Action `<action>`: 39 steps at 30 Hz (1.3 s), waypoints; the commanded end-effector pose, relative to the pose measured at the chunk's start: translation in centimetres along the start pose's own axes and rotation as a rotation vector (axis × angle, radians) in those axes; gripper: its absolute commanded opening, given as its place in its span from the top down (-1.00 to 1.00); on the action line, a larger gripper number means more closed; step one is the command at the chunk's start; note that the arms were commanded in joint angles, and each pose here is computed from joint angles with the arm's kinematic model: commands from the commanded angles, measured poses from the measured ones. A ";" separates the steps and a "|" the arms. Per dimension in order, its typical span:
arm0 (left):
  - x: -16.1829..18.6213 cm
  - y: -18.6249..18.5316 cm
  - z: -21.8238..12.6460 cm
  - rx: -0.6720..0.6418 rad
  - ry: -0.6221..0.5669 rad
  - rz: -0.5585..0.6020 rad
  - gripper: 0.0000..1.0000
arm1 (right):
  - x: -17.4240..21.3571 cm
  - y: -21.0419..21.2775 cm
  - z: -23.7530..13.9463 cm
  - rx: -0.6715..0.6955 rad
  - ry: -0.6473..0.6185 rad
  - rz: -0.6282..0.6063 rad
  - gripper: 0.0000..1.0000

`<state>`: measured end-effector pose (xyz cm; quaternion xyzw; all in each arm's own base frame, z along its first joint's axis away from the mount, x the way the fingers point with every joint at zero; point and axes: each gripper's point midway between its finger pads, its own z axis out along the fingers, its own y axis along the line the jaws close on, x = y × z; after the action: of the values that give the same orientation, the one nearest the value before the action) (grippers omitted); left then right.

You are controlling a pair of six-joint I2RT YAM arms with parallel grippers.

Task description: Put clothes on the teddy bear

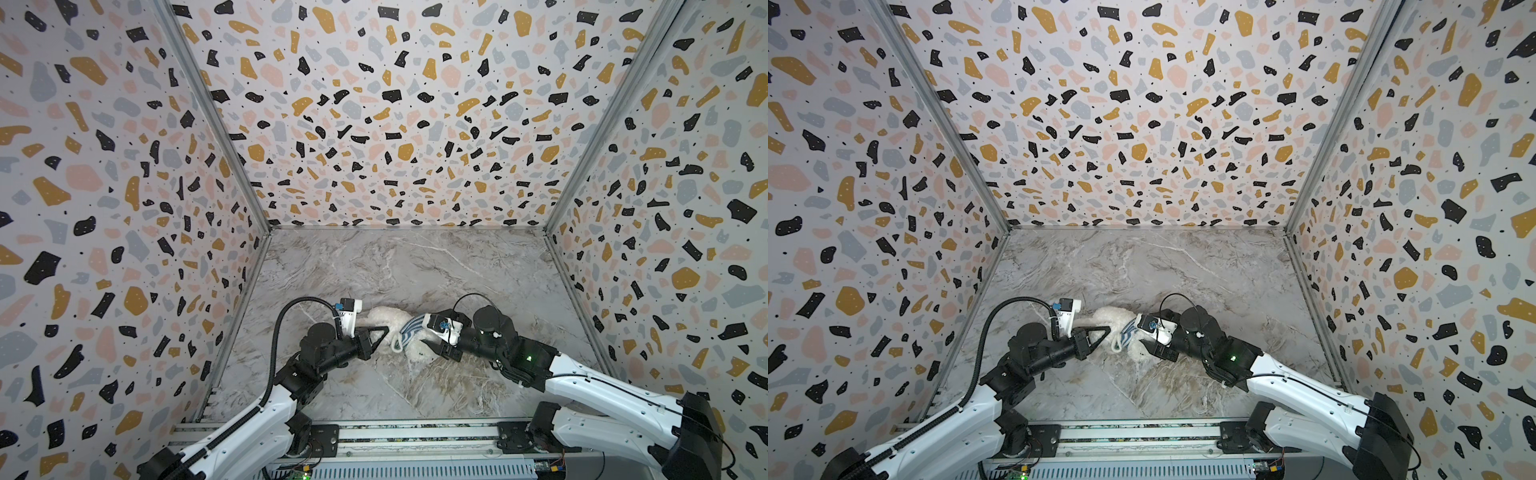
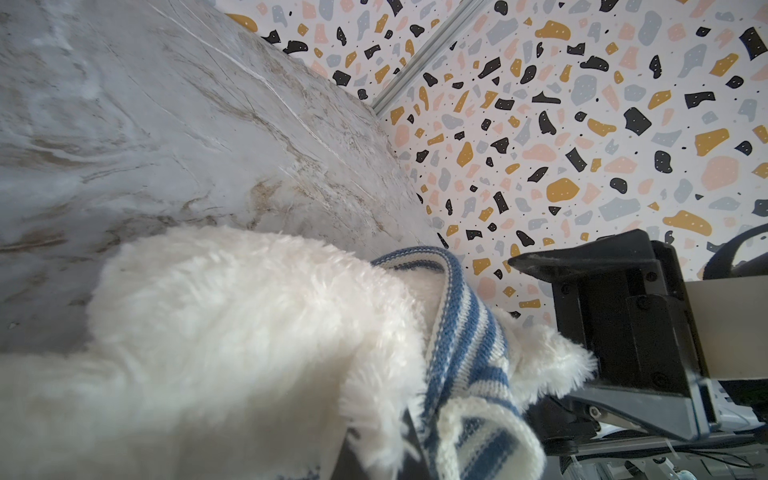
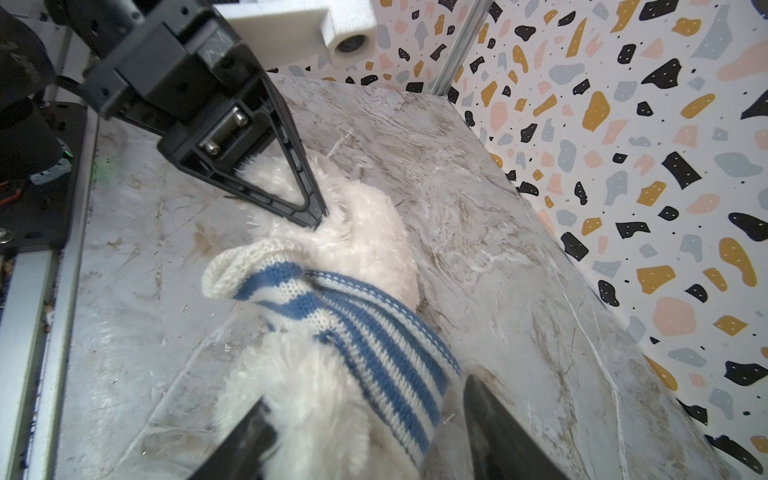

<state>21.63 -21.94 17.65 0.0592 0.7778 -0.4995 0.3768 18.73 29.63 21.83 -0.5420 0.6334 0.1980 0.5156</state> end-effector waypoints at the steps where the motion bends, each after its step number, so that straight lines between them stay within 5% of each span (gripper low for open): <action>1: -0.5 -0.9 -0.2 0.038 -0.026 0.029 1.00 | -0.5 1.4 -0.7 -0.044 -0.028 0.030 -0.32; 18: -0.9 -0.9 -0.4 0.027 -0.041 0.009 1.00 | 2.6 3.1 0.1 0.086 0.100 0.013 -0.02; 31: -0.6 -0.4 -0.6 0.004 -0.035 0.010 1.00 | 2.9 0.0 -0.1 0.245 0.127 -0.058 0.97; 33: -0.1 0.2 -0.7 -0.037 -0.005 0.032 1.00 | 2.6 -0.4 0.1 0.248 0.119 -0.077 1.00; 34: 0.2 0.8 -0.9 -0.077 0.016 0.045 0.97 | 2.5 -0.6 0.1 0.246 0.109 -0.094 1.00; 37: -0.1 1.5 -1.9 -0.177 0.036 0.102 0.25 | 1.3 -0.5 0.0 0.239 0.046 -0.177 1.00; 39: -0.9 1.5 -2.9 -0.241 0.038 0.154 0.09 | 0.3 -0.3 -0.3 0.237 -0.012 -0.245 1.00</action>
<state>21.14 -20.06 16.29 0.0609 0.8192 -0.4302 0.3743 18.96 28.70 19.06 -0.5400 0.6351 0.0676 0.5482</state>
